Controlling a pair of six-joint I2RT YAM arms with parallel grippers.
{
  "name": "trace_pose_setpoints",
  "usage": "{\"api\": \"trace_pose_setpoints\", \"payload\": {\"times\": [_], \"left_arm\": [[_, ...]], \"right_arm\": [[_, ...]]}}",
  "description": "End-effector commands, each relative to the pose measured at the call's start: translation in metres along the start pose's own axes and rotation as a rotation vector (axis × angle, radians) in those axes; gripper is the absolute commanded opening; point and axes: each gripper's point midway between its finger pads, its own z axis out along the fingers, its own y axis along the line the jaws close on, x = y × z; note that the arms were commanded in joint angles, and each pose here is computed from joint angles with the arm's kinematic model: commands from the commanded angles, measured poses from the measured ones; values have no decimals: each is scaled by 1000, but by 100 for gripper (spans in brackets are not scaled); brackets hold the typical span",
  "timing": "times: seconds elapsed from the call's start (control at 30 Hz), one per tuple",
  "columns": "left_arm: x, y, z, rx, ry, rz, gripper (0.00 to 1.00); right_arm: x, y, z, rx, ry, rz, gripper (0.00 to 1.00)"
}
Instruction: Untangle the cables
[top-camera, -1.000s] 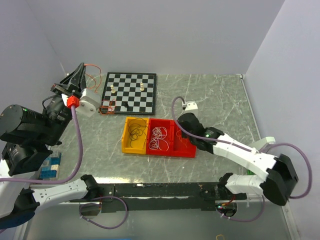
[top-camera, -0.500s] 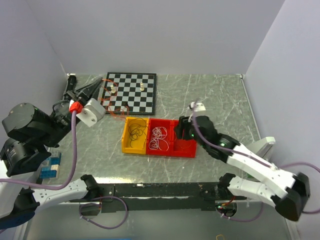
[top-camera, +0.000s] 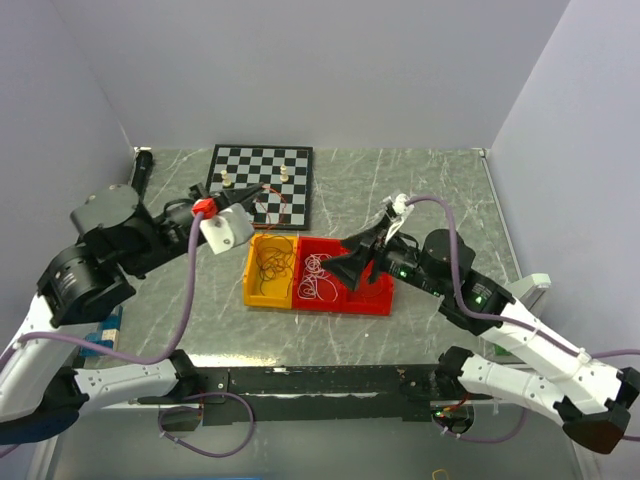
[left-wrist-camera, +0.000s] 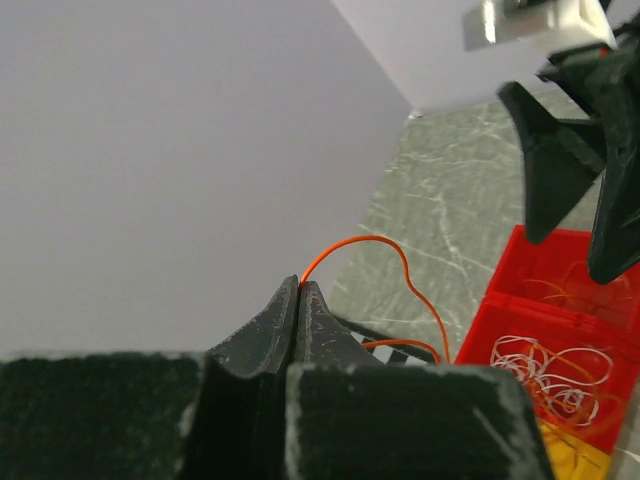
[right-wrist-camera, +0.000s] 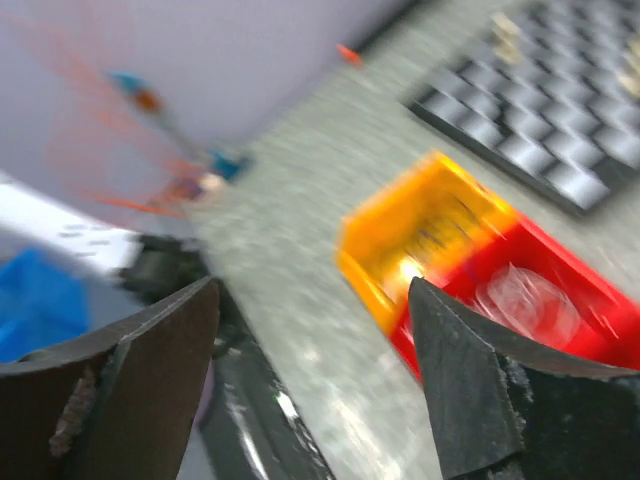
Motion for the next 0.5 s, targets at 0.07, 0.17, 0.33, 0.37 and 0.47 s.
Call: {"api": "trace_pose_setpoints", "payload": {"times": [0.07,0.17,0.33,0.37,0.47], "left_arm": [[-12,-7,7,50,-51,-44,1],[-11,-8,8,54,-46,-42,1],[-13,-7,6,47,-55,-45,1],[-14,-6,6,47,-58,-47,1],[-16,-6,4,48,-66,-54,1]], "right_arm": [[-67,88,9,-290,-157,-146,87],[-65,98,31,-287,-144,-196,88],[-62,99,62,-249,-119,-225,88],[-59,96,69,-236,-107,-226,87],[-56,91,82,-202,-97,-211,83]]}}
